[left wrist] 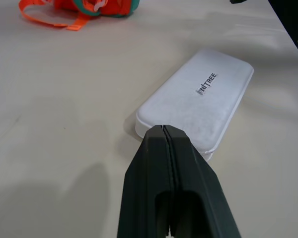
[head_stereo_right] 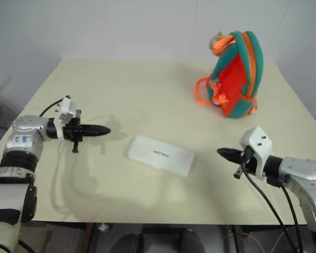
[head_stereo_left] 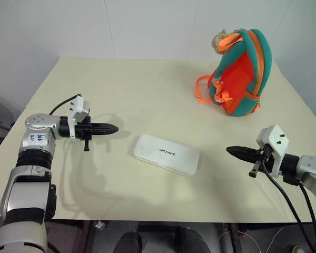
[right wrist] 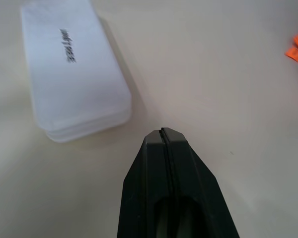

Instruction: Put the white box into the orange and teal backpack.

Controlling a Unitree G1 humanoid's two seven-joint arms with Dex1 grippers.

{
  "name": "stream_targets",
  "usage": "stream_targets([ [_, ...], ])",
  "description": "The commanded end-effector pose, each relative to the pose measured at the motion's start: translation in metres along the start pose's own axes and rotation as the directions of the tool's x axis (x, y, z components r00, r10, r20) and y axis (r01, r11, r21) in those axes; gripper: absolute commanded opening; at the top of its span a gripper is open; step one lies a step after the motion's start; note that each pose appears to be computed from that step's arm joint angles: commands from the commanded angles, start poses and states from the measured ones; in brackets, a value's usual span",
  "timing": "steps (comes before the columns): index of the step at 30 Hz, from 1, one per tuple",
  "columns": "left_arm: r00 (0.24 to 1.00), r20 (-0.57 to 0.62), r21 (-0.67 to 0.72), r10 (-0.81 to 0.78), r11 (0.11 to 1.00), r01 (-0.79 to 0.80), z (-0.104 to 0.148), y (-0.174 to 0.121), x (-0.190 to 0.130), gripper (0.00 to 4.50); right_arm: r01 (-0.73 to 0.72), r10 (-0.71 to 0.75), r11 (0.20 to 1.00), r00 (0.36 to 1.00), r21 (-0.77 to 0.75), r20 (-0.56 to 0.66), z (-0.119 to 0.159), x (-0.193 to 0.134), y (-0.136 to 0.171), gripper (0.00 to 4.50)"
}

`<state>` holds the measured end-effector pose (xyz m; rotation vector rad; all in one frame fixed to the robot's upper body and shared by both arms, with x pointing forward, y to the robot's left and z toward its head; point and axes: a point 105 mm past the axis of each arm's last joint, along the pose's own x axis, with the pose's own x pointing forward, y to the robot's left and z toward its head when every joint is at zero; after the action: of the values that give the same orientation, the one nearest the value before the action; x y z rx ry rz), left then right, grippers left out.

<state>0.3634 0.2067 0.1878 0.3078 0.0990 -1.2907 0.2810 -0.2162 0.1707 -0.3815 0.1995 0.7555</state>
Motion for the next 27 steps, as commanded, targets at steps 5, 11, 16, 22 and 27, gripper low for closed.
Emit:
stream_targets([
  [5,0.987,-0.155,0.006,-0.04,0.999,0.042,-0.019,0.002,0.017,0.0,0.047,-0.05,0.999,0.991,-0.027,-0.126,-0.018,0.01,-0.001,0.12],
  [11,0.979,-0.195,0.029,-0.059,0.997,0.066,-0.027,0.002,0.04,0.0,0.008,-0.016,0.999,0.98,-0.043,-0.2,-0.031,0.027,0.008,0.12],
  [16,0.98,-0.187,0.025,-0.061,0.997,0.067,-0.031,0.001,0.054,0.0,-0.014,0.008,0.999,0.982,-0.03,-0.186,-0.026,0.044,0.016,0.12],
  [22,0.985,-0.149,0.025,-0.09,0.995,0.095,-0.028,-0.003,0.066,0.0,-0.052,0.046,0.998,0.984,-0.032,-0.173,-0.021,0.059,0.025,0.12],
  [27,0.982,-0.14,0.025,-0.126,0.991,0.13,-0.029,-0.008,0.074,0.0,-0.084,0.075,0.995,0.985,-0.047,-0.157,-0.016,0.072,0.03,0.12],
])
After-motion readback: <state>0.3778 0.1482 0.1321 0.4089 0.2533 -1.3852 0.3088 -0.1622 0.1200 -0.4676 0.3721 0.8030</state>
